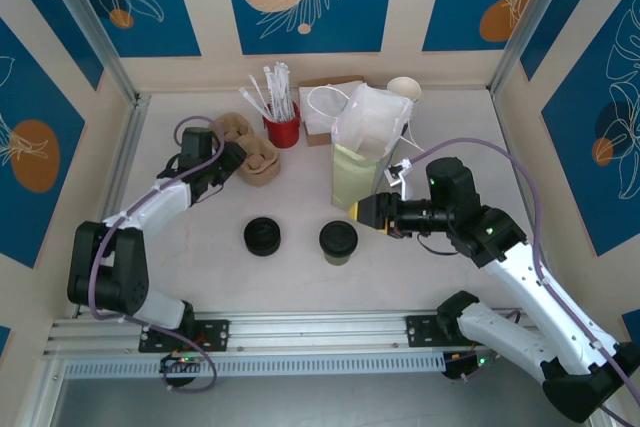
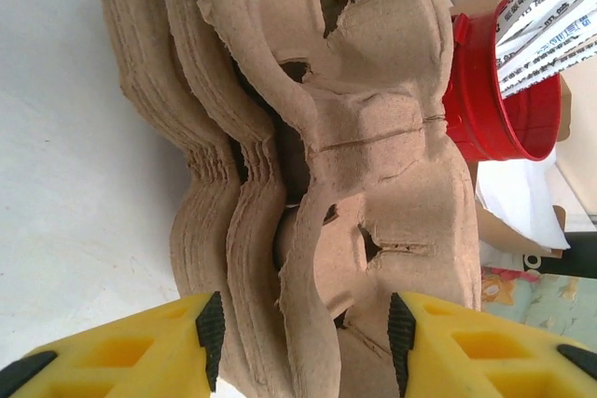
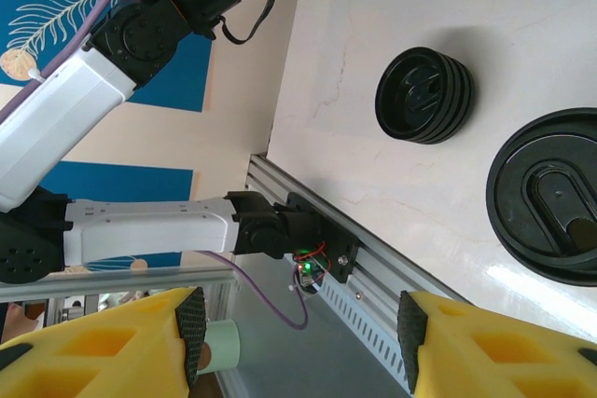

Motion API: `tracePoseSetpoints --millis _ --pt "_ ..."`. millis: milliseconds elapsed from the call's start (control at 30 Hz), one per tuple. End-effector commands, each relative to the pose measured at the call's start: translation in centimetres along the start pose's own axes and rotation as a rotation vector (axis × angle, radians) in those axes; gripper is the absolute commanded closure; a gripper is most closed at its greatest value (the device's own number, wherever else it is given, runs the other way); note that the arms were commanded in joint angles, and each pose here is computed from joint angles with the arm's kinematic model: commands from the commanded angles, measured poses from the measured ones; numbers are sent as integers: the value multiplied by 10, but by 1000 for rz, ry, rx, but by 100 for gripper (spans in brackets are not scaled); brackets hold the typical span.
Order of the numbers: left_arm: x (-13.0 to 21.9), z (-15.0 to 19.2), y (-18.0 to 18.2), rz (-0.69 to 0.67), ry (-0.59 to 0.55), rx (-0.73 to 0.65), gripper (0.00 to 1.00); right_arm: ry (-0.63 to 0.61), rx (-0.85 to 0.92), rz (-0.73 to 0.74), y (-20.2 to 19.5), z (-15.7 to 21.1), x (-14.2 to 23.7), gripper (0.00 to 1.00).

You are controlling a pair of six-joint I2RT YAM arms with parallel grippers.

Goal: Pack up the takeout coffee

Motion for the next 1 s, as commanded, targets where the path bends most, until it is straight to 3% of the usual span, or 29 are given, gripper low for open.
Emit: tracePoseSetpoints --millis 0,700,967 --pt "-2 -13 -8 45 -19 8 52 17 -12 2 1 2 1 41" --pt "3 -21 -19 98 -49 39 75 37 -27 4 1 -2 -3 41" --pt "18 -31 -31 121 -75 31 93 30 -24 8 1 0 0 42"
Point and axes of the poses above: each hand's point on the last joint's axis, 136 mm out from that joint toward the fingers, its own x axis back along the fingers, its own y axis along the line the jaws close on, z = x × y, the point moved 10 cm from there along x, back along the fingers, and after that the axes turned 7 degrees about -x, right-handed, at the moved point
